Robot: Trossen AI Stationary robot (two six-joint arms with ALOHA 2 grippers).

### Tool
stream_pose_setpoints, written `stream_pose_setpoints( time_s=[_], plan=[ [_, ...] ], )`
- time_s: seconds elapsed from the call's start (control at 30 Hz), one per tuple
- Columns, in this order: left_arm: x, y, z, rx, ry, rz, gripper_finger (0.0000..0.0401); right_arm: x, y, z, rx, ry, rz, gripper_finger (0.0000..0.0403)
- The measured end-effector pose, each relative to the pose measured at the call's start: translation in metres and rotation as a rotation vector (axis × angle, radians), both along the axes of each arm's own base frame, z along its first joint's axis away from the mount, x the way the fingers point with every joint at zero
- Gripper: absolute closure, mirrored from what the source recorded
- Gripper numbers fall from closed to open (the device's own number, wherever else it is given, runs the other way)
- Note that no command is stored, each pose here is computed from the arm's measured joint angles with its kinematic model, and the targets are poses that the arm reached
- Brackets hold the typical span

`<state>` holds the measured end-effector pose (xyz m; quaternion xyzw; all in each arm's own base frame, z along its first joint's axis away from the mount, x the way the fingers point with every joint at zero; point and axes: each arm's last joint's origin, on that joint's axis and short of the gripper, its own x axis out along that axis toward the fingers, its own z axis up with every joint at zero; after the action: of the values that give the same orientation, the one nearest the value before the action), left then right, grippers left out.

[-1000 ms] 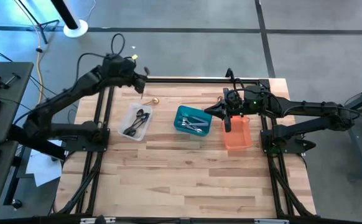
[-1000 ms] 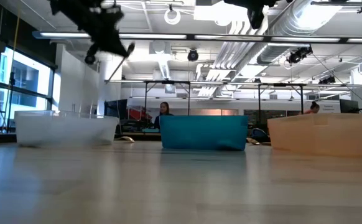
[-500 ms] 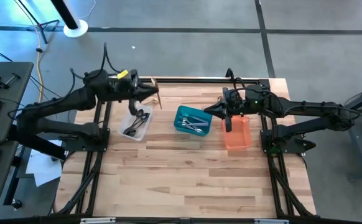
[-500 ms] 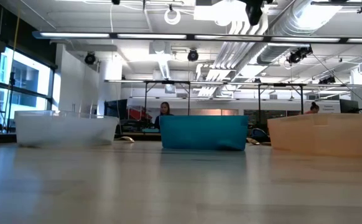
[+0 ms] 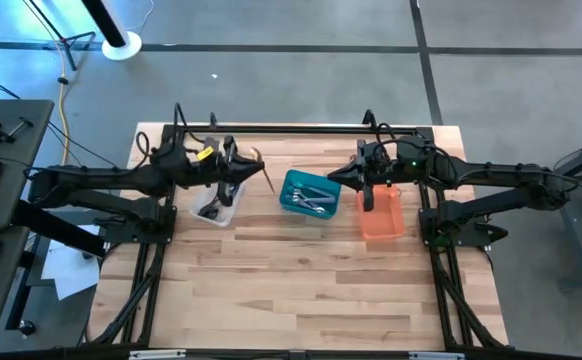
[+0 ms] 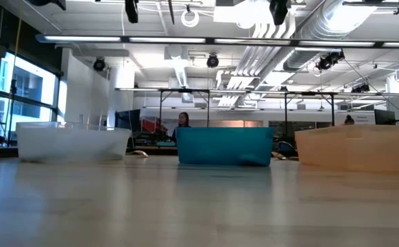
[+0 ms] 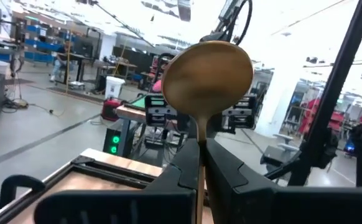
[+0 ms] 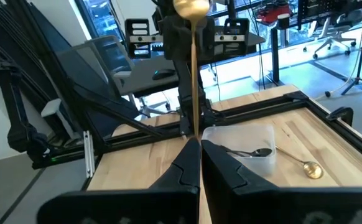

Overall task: Sort silverware by color (type)
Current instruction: Put the gold spoon into the orange bin

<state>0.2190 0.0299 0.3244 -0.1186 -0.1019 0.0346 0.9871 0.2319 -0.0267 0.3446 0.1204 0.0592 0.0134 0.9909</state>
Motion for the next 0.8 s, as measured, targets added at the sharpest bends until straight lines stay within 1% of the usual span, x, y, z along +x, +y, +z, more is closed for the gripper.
stream_pose_setpoints(
  time_s=[0.13, 0.4, 0.8],
  plan=[
    [0.001, -0.001, -0.004, 0.033, 0.032, -0.034, 0.0401, 0.007, -0.001, -0.005, 0.011, 0.011, 0.009, 0.0403],
    [0.001, -0.001, -0.003, 0.033, 0.025, -0.042, 0.0401, 0.020, -0.001, -0.012, 0.018, 0.016, 0.044, 0.0403],
    [0.001, -0.001, -0.004, 0.034, 0.027, -0.060, 0.0401, 0.021, -0.001, -0.013, 0.020, 0.015, 0.047, 0.0403]
  ],
)
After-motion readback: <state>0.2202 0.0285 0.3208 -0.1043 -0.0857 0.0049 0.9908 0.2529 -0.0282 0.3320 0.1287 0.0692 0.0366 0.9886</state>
